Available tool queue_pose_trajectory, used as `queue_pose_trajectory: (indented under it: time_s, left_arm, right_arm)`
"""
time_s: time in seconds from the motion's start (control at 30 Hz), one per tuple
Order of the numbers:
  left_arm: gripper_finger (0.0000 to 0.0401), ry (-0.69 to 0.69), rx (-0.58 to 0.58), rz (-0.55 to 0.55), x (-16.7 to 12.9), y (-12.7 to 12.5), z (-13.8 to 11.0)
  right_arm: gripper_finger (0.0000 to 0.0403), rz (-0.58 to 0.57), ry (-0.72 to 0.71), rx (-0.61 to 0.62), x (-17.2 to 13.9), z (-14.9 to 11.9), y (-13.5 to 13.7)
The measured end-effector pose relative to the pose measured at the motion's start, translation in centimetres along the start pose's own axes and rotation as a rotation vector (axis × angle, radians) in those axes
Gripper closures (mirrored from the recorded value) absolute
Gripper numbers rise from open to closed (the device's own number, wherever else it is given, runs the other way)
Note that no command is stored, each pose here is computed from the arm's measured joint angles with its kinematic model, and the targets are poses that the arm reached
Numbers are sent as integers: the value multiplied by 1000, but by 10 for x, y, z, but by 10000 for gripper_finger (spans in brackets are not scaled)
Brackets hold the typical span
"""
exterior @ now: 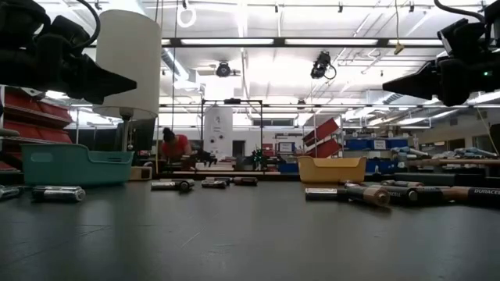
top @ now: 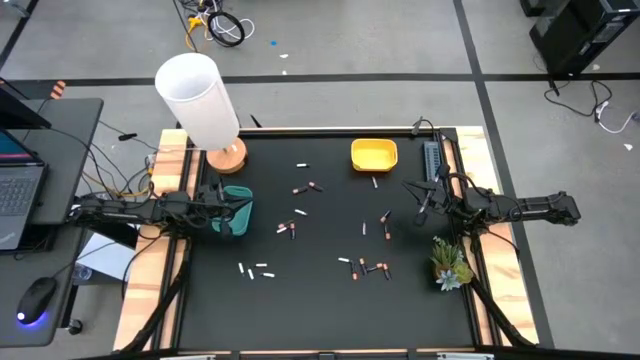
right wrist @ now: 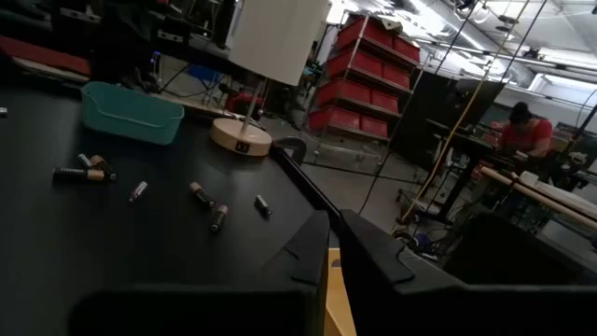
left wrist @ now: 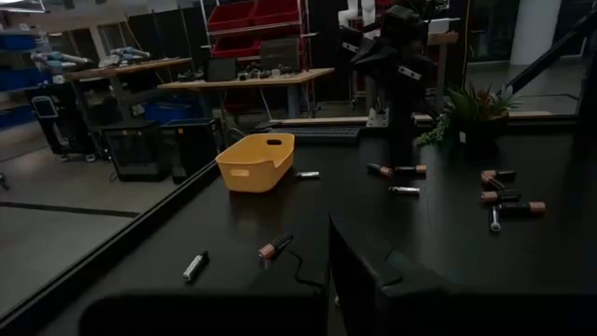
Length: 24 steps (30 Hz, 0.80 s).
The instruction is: Sort batteries
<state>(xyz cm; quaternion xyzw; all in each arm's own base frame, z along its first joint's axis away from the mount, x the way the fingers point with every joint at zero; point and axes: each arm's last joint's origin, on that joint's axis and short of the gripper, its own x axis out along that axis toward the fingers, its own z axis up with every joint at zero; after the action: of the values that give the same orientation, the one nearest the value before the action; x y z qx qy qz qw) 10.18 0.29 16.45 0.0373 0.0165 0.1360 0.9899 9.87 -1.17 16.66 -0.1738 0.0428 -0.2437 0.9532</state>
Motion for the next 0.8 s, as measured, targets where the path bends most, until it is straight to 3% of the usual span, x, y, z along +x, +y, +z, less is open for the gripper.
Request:
queue_pose_trajectory:
  time_s: [0.5, 0.67, 0.8]
  left_arm:
    - [378, 0, 1, 0, 0, 0, 0]
    - [378, -20, 69, 2, 0, 0, 2]
    - [378, -43, 16, 3, 0, 0, 4]
  right_arm:
    - [364, 0, 0, 0, 0, 0, 0]
    - [364, 0, 0, 0, 0, 0, 0]
    - [364, 0, 0, 0, 0, 0, 0]
